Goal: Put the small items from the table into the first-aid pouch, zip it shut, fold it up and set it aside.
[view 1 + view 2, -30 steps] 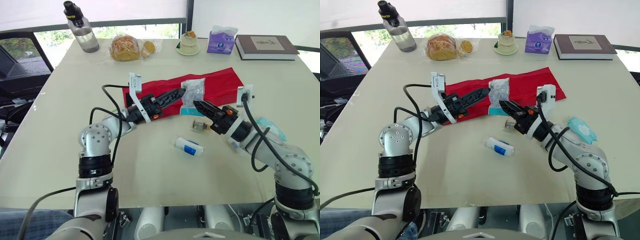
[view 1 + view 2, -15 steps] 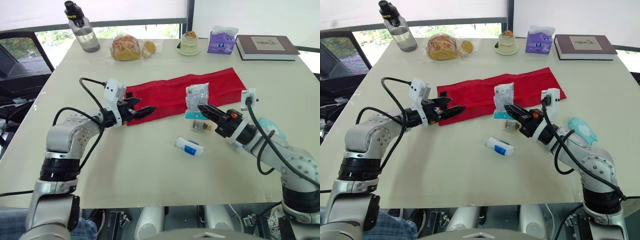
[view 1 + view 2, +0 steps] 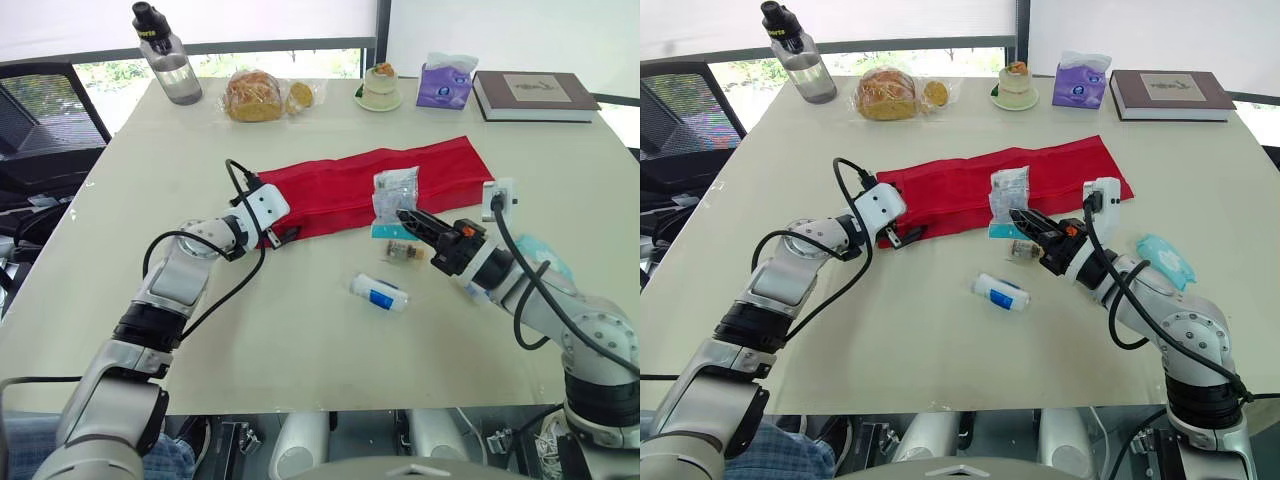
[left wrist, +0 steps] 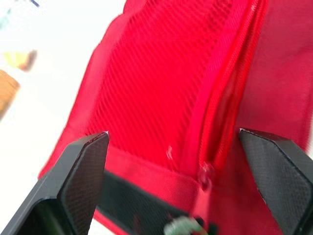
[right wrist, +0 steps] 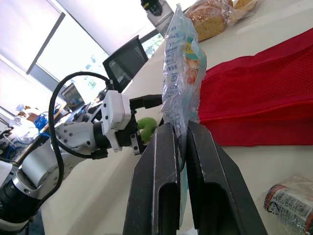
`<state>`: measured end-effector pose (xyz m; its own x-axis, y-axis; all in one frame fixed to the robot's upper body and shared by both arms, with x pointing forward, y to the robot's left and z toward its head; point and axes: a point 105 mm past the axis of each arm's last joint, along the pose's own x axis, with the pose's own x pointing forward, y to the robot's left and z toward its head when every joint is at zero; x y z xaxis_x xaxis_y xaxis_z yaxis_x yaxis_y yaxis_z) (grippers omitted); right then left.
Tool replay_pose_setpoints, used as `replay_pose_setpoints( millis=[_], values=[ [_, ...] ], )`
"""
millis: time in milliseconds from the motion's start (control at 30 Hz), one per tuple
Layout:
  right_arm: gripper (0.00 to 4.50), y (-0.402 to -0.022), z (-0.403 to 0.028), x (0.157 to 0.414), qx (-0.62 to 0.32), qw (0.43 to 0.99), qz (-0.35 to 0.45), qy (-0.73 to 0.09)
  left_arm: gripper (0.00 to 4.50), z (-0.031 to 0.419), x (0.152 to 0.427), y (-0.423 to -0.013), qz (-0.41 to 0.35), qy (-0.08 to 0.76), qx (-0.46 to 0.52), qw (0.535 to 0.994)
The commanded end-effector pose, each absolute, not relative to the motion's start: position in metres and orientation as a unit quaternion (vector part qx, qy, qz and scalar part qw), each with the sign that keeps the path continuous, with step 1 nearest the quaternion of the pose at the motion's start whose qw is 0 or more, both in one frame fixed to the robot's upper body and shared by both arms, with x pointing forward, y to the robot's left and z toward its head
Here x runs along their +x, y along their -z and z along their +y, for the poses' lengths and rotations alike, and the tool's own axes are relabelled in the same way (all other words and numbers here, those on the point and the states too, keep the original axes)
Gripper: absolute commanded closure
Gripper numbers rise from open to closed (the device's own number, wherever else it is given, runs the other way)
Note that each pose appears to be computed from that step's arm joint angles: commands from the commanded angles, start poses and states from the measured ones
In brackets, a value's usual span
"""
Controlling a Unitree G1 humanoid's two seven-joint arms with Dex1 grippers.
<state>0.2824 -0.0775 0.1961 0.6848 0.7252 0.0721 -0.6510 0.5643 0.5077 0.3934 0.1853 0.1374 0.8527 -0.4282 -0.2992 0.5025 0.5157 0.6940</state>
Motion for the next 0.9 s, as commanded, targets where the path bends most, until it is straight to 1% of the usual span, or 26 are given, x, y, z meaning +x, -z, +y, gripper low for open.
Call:
replay_pose_setpoints(
  millis=[33,100,133,200,233,300,333,400,433,600,800,900],
  values=[
    [4.5,-0.21,-0.082,0.279,0.252,0.884,0.04,-0.392,0.01,0.19,0.402,-0.144,0.019,0.23,0.455,0.86],
    [4.5,-0.21,-0.083,0.279,0.252,0.884,0.04,-0.391,0.58,0.191,0.406,-0.147,0.01,0.219,0.457,0.862],
    [4.5,-0.209,-0.083,0.279,0.252,0.885,0.04,-0.391,0.67,0.19,0.407,-0.148,0.006,0.216,0.458,0.862],
    [4.5,-0.209,-0.084,0.279,0.251,0.885,0.041,-0.39,1.66,0.187,0.408,-0.15,-0.003,0.214,0.458,0.863],
    [4.5,-0.208,-0.084,0.279,0.251,0.885,0.041,-0.39,2.02,0.186,0.409,-0.15,-0.006,0.215,0.458,0.862],
    [4.5,-0.208,-0.085,0.279,0.251,0.885,0.042,-0.389,2.89,0.184,0.409,-0.149,-0.008,0.22,0.461,0.86],
    [4.5,-0.207,-0.085,0.279,0.251,0.885,0.043,-0.389,3.49,0.183,0.409,-0.149,-0.007,0.223,0.463,0.858],
    [4.5,-0.206,-0.085,0.279,0.25,0.886,0.044,-0.389,4.32,0.182,0.409,-0.147,-0.007,0.227,0.461,0.858],
    [4.5,-0.206,-0.085,0.28,0.251,0.886,0.045,-0.388,4.45,0.181,0.408,-0.146,-0.007,0.23,0.461,0.857],
    [4.5,-0.203,-0.085,0.279,0.253,0.886,0.047,-0.386,4.45,0.177,0.407,-0.144,-0.012,0.242,0.463,0.853],
    [4.5,-0.199,-0.084,0.278,0.26,0.886,0.05,-0.381,4.45,0.162,0.408,-0.148,-0.035,0.265,0.462,0.846],
    [4.5,-0.193,-0.083,0.276,0.297,0.875,0.077,-0.374,4.45,0.151,0.408,-0.15,-0.049,0.28,0.462,0.84]
  ],
)
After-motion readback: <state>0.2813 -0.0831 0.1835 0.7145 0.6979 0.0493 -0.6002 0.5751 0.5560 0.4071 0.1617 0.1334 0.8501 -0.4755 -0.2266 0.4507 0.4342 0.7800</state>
